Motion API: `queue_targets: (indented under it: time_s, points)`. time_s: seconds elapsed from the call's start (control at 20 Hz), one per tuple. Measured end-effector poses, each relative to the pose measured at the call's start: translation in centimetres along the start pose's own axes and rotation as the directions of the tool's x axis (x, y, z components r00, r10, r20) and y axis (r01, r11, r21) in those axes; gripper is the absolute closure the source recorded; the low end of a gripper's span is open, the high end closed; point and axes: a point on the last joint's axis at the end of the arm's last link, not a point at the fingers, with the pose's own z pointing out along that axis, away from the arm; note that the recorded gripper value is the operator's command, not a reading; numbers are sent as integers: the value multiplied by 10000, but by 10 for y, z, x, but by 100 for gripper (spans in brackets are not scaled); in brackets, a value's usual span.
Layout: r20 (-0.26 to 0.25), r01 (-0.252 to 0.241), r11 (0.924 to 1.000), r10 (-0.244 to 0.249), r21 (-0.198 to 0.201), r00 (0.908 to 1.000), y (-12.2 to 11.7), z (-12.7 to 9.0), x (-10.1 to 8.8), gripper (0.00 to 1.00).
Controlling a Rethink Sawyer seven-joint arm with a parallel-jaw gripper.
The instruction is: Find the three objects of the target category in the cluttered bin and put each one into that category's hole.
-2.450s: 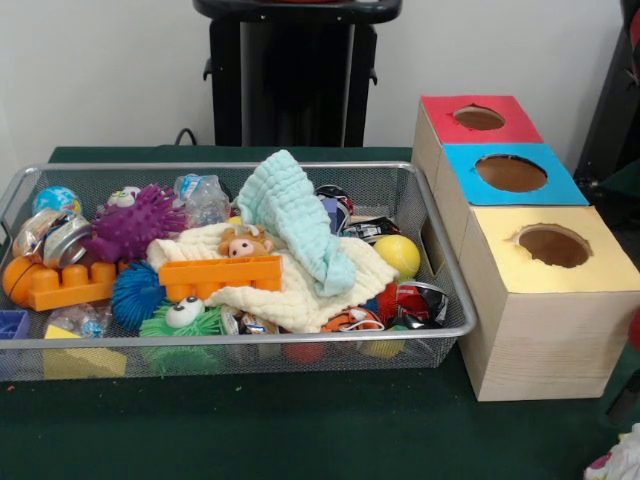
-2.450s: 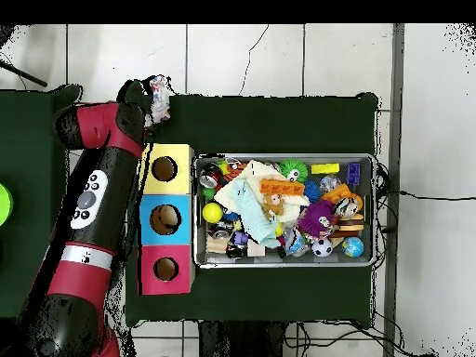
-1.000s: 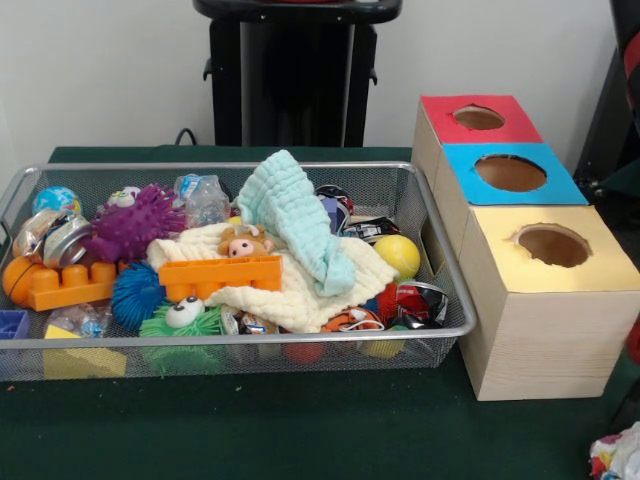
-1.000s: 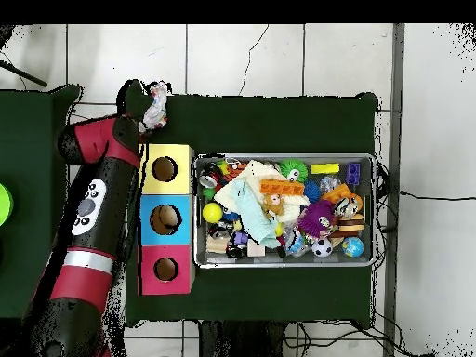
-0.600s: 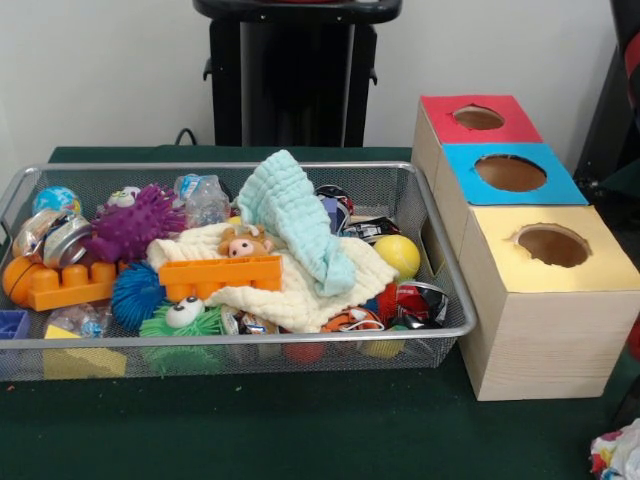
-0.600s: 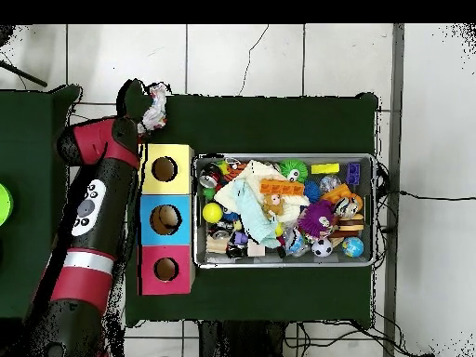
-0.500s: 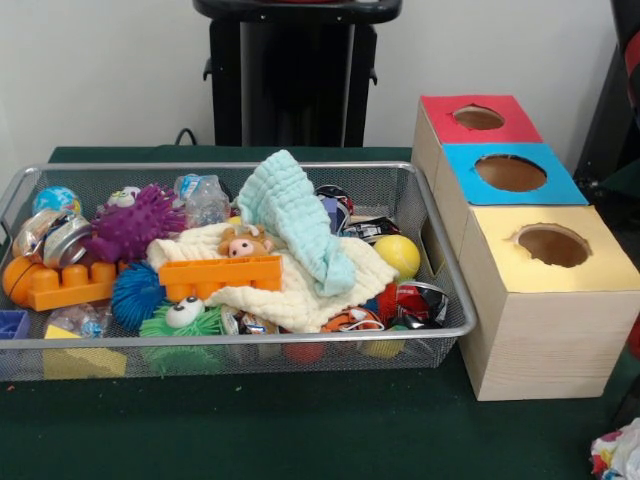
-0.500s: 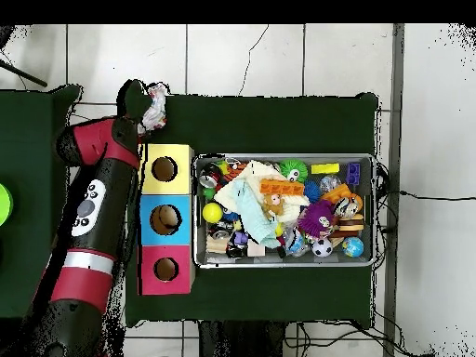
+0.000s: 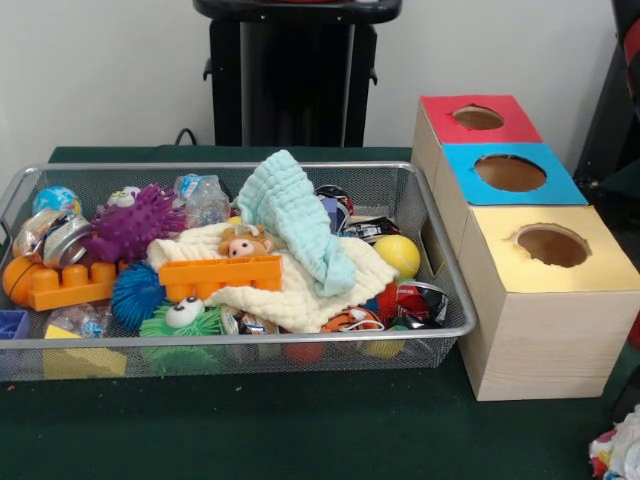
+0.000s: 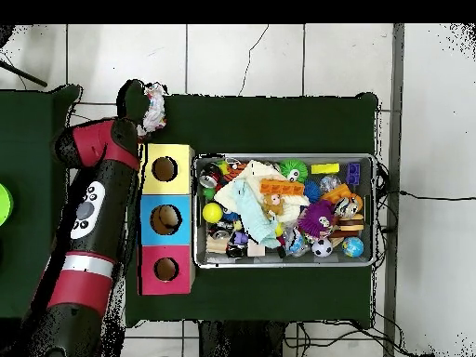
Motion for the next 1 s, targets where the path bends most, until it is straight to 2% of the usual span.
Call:
queue_targets:
  time_s: [0.15,0.2,0.75,1.0]
  points:
    - [-33,35,10000,-35,-11,10000,-1,-1,-1,0]
    - [-42,52,10000,-52,-17,10000,-1,-1,-1,100]
    - [18,156,9999,-155,-52,9999,-2,-5,-1,100]
    - [-87,-47,10000,46,-56,10000,-3,-24,-11,100]
